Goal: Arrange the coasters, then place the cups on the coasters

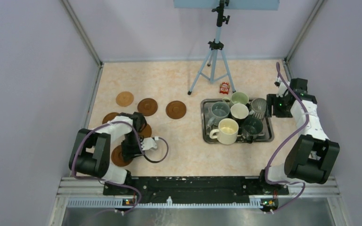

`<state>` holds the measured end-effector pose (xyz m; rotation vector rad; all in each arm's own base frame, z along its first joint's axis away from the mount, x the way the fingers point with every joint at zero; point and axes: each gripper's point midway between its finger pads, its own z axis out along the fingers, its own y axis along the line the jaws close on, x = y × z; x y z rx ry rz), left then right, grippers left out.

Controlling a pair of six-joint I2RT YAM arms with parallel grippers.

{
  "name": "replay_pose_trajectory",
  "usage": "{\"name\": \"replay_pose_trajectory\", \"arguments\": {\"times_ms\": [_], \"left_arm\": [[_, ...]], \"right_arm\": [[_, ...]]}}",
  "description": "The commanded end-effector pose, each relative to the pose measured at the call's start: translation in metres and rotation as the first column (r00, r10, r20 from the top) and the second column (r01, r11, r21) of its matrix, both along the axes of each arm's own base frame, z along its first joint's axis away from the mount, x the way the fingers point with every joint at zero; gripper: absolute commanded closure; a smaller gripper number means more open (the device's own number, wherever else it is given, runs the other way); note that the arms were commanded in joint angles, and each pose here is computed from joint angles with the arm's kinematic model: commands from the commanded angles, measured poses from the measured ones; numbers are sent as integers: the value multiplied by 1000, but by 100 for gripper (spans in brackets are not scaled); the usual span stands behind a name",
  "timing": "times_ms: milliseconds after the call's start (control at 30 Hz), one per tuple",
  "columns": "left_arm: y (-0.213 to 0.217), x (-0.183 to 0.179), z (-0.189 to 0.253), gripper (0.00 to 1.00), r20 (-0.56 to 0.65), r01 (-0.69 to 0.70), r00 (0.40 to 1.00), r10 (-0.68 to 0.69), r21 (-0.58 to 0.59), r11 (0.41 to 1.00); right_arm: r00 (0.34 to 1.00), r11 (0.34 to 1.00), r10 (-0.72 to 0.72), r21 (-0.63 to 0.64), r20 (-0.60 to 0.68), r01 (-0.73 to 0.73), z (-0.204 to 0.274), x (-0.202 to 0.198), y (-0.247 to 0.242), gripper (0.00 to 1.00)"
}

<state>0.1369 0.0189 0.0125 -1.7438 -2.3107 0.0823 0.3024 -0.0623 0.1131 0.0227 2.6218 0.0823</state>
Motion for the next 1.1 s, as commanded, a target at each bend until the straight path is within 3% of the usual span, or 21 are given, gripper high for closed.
{"name": "replay_pose_trajectory", "arguments": {"times_ms": [0, 233, 500, 700, 1067], "left_arm": [[-90, -8, -32, 51, -67, -36, 998, 12, -376, 926], [-133, -6, -31, 51, -101, 6, 994, -53, -422, 906], [-218, 17, -27, 51, -107, -25, 994, -35, -515, 857], [-265, 60, -31, 51, -57, -97, 995, 79, -528, 844], [-306, 144, -21, 48, 119, -128, 966, 228, -546, 828]], "right_arm": [[998, 999, 1, -42, 58, 1, 15, -2, -6, 37], [998, 999, 1, -52, 55, 2, 12, -9, -6, 37], [998, 999, -3, -53, 63, 7, 16, -7, -6, 37], [998, 998, -13, -53, 66, 16, 18, -6, -7, 37], [997, 999, -34, -24, 69, 35, 18, -3, -4, 38]]}}
